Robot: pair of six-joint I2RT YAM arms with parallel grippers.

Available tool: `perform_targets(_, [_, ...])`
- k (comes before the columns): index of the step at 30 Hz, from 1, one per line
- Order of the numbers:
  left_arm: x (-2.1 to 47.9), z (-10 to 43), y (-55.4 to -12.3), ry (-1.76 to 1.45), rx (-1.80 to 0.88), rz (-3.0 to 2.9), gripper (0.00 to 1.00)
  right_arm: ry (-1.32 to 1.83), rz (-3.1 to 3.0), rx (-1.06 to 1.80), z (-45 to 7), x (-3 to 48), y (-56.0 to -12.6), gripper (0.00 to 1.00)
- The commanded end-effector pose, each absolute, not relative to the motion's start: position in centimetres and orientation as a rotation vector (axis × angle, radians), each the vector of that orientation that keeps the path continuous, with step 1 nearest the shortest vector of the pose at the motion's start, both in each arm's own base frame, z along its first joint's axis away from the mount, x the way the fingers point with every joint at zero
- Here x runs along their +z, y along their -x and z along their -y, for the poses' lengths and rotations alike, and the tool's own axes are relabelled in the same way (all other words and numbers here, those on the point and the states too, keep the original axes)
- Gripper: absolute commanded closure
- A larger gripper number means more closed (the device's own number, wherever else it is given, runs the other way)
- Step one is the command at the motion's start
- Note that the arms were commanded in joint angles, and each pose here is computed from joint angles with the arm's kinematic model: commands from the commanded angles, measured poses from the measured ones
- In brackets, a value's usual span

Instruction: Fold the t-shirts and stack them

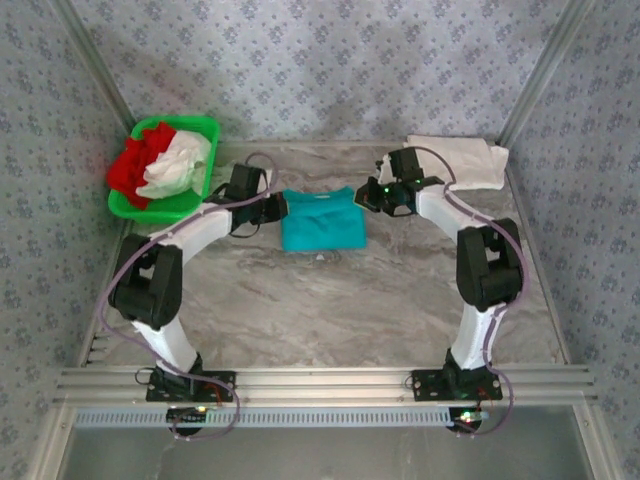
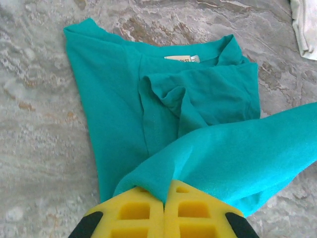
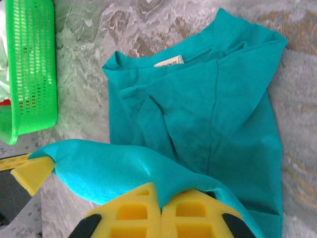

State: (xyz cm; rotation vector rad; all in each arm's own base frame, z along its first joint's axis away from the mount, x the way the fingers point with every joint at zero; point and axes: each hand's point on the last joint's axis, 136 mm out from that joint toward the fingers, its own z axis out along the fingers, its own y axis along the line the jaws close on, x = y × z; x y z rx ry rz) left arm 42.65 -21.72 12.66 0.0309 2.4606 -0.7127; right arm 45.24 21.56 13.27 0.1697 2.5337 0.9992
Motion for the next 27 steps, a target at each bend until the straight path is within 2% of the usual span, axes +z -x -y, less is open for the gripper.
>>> perform_targets(1, [15.3,21.9,-44.3,-0.100,-0.716,-2.406,1.00,-0.173,-2.522,0.988,-21.0,14.1,-46.7,1.00])
perform_targets(5, [16.7,22.3,-43.5,-0.111,-0.746,-2.375,1.00,-0.161,-2.486,0.969,-20.3,15.9,-45.8,1.00])
perform_targets(8, [15.8,22.5,-41.4,-0.108,-0.759,-2.399,1.00,-0.159,-2.471,0.969,-19.7,16.5,-43.7,1.00])
perform_targets(11, [14.1,22.1,-38.2,-0.081,-0.763,-2.432,1.00,-0.150,-2.484,0.991,-19.7,15.9,-40.7,1.00])
perform_targets(16, [12.1,21.3,-31.1,-0.082,-0.643,-2.459,1.00,-0.114,-2.550,0.996,-19.8,12.7,-33.3,1.00])
perform_targets(20, [12.2,21.8,-26.8,-0.080,-0.672,-2.469,1.00,-0.079,-2.525,1.003,-19.6,13.1,-29.1,1.00])
perform_targets(23, [14.3,21.3,-25.9,-0.084,-0.658,-2.429,1.00,-0.067,-2.461,0.978,-18.9,15.2,-27.9,1.00])
perform_targets(27, [17.4,20.7,-28.1,-0.097,-0.612,-2.336,1.00,-0.062,-2.428,0.941,-18.2,17.1,-29.4,1.00])
